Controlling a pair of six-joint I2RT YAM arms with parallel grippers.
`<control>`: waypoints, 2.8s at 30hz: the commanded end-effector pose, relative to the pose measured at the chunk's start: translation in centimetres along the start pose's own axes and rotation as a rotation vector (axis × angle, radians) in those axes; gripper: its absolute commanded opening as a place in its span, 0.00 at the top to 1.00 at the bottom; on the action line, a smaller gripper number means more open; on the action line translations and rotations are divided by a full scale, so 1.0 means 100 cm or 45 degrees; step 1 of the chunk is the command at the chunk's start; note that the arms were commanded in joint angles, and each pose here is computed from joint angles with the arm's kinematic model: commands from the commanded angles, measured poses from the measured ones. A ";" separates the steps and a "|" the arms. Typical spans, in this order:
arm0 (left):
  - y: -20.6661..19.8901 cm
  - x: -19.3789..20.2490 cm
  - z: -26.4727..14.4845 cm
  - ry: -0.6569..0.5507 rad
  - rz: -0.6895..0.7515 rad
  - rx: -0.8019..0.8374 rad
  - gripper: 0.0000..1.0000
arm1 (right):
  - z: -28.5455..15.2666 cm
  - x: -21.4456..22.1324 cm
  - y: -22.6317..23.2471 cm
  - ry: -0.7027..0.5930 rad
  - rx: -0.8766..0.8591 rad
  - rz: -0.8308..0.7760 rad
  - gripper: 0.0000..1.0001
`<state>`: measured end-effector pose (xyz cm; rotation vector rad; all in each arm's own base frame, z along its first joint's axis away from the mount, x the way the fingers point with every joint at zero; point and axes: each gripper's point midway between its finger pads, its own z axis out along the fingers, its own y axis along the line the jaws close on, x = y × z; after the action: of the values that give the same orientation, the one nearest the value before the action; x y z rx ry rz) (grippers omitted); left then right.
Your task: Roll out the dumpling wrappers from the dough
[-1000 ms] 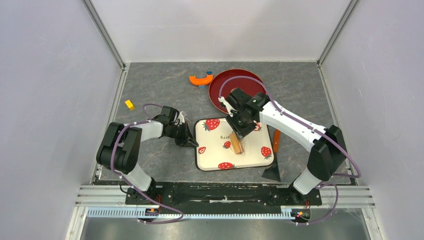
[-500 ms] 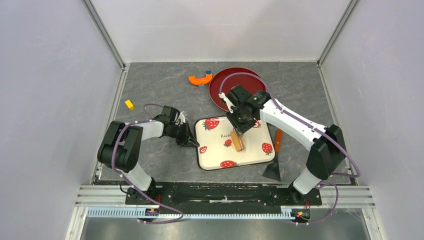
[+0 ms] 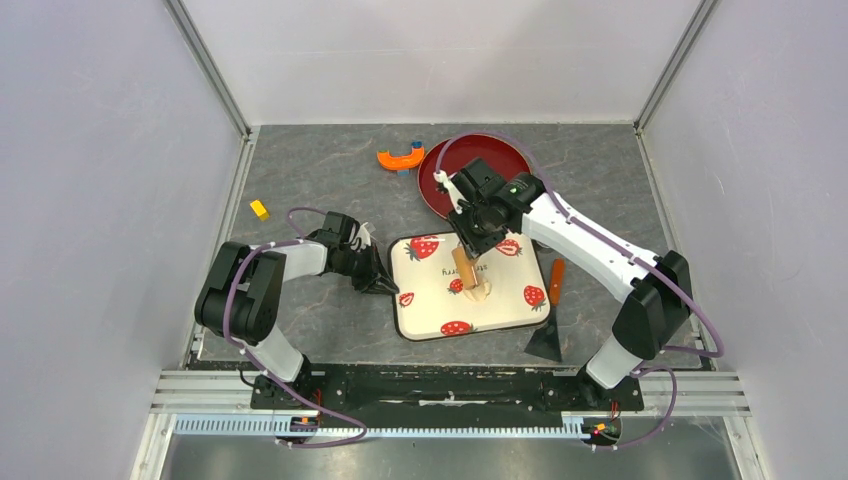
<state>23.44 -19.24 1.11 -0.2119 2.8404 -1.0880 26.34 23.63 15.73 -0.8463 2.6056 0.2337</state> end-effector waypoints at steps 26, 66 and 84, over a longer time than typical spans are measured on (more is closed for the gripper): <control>0.063 0.022 0.011 0.032 -0.067 -0.327 0.98 | 0.012 0.033 -0.003 0.159 -0.091 0.023 1.00; 0.063 0.022 0.012 0.034 -0.065 -0.326 0.98 | 0.078 0.129 0.014 0.404 -0.243 0.063 1.00; 0.063 0.023 0.012 0.038 -0.063 -0.322 0.98 | 0.098 0.188 -0.010 0.628 -0.068 0.073 1.00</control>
<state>23.42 -19.25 1.08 -0.2126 2.8412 -1.0890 22.49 20.76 10.52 -0.8172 2.7234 0.4074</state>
